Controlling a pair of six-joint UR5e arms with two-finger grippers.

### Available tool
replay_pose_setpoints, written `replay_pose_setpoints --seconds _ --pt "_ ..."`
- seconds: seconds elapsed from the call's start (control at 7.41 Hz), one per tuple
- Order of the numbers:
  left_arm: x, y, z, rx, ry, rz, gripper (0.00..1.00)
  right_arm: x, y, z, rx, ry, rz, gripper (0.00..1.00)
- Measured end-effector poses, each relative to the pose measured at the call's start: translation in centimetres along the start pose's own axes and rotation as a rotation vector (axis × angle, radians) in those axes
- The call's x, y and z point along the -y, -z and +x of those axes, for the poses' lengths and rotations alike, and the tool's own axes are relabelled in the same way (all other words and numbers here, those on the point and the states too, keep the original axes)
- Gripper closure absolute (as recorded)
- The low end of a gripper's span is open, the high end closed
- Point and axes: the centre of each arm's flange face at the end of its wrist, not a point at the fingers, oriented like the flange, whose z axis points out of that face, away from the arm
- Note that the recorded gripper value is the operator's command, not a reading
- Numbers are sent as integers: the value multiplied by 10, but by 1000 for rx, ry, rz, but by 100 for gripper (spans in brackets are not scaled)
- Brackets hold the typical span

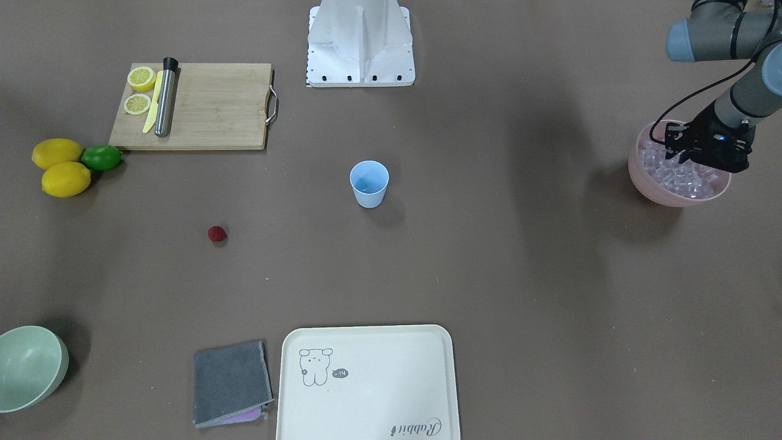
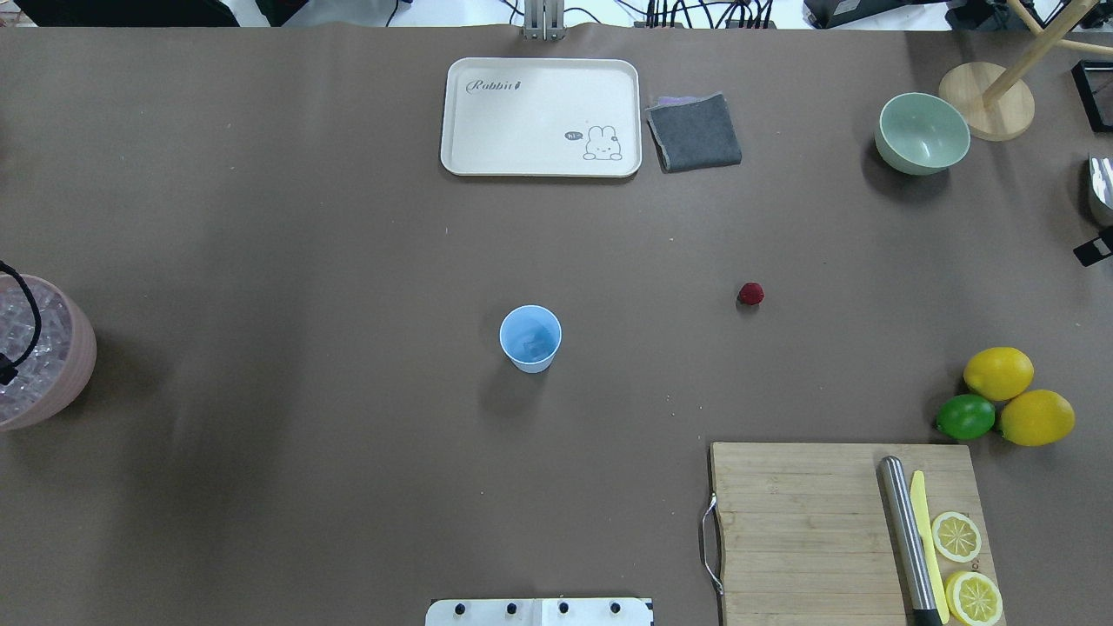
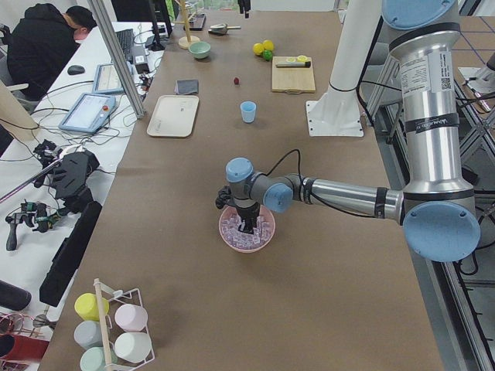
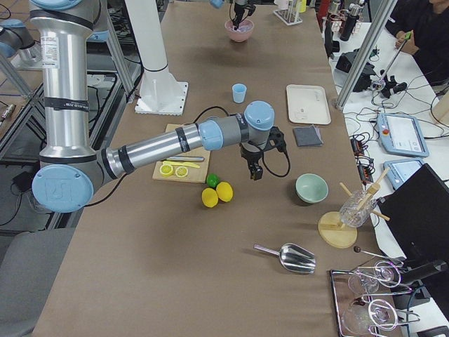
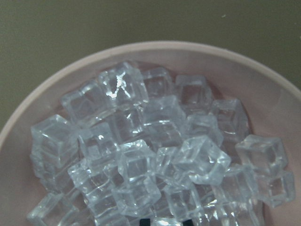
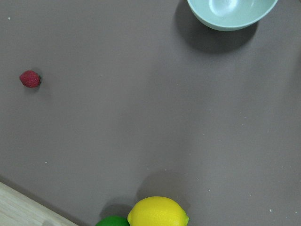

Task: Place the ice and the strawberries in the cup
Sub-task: 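Close the left gripper on another ice cube and lift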

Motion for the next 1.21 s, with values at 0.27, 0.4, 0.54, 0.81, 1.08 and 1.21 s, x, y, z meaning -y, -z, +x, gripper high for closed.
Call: replay_pose_setpoints --seconds 0.27,0.4,0.54,0.81,1.08,1.21 --pt "-1 18 6 -5 -6 26 100 0 1 -1 1 1 2 0" --pt "0 26 9 -10 -13 41 100 -1 2 -2 4 2 3 0" --pt "0 32 11 -17 -19 51 100 -2 2 -4 8 3 4 0" --pt "3 43 9 -19 -33 73 100 -4 2 -4 10 2 3 0" --pt "12 59 20 -34 -48 101 100 -4 2 -4 9 1 3 0" --pt "22 70 30 -44 -48 125 100 -4 2 -3 9 1 2 0"
